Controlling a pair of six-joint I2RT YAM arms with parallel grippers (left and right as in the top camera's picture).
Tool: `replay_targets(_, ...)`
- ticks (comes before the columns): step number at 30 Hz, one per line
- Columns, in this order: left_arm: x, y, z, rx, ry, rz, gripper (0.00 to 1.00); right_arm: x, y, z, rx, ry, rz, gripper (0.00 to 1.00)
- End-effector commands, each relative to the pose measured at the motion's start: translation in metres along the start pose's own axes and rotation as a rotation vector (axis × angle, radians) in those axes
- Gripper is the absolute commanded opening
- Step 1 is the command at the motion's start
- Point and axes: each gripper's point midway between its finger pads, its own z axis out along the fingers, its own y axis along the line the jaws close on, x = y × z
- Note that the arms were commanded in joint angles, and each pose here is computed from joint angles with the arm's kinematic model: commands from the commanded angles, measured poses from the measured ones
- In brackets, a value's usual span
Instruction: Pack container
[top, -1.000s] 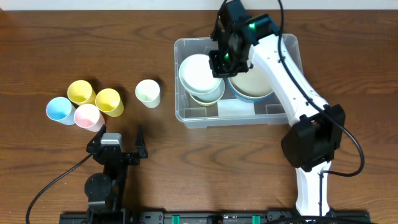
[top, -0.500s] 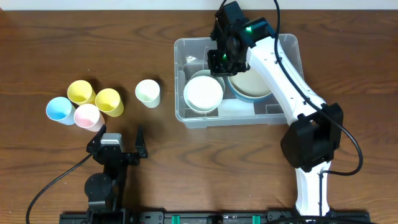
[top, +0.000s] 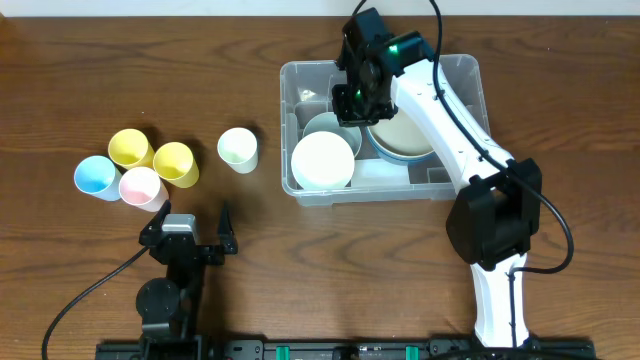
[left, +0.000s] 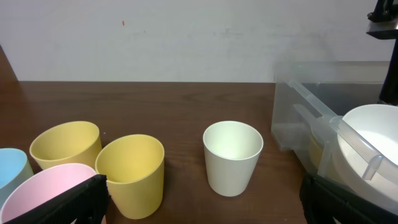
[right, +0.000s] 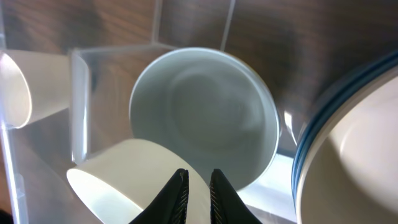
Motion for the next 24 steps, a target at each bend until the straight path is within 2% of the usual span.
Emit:
replay_targets(1,0.016,-0.001,0.001,0.008,0.046,0.010,0.98,0.006,0.001,0.003,-0.003,0.027,0.008,0.15)
replay_targets(11,0.016,-0.001,0.001,0.008,0.046,0.010,0.98,0.001,-0.009,-0.009,-0.001,0.017,-0.225,0.29)
replay_targets(13,0.016,-0.001,0.001,0.008,0.046,0.010,0.98,-0.004,-0.009,-0.013,-0.003,-0.004,-0.271,0.38)
replay_targets(16,0.016,-0.001,0.001,0.008,0.046,0.010,0.98,-0.013,-0.009,-0.023,0.000,-0.038,-0.308,0.59)
replay_targets(18,0.016,-0.001,0.001,0.008,0.046,0.010,0.98,-0.020,-0.006,-0.030,0.002,-0.066,-0.322,0.68)
replay_targets(20,0.016,-0.001,0.001,0.008,0.046,0.010,0.98,-0.026,-0.001,-0.040,-0.001,-0.096,-0.337,0.71)
replay_targets(24,0.016,-0.001,0.001,0.008,0.046,0.010,0.98,-0.021,0.012,-0.057,-0.029,-0.093,-0.380,0.71)
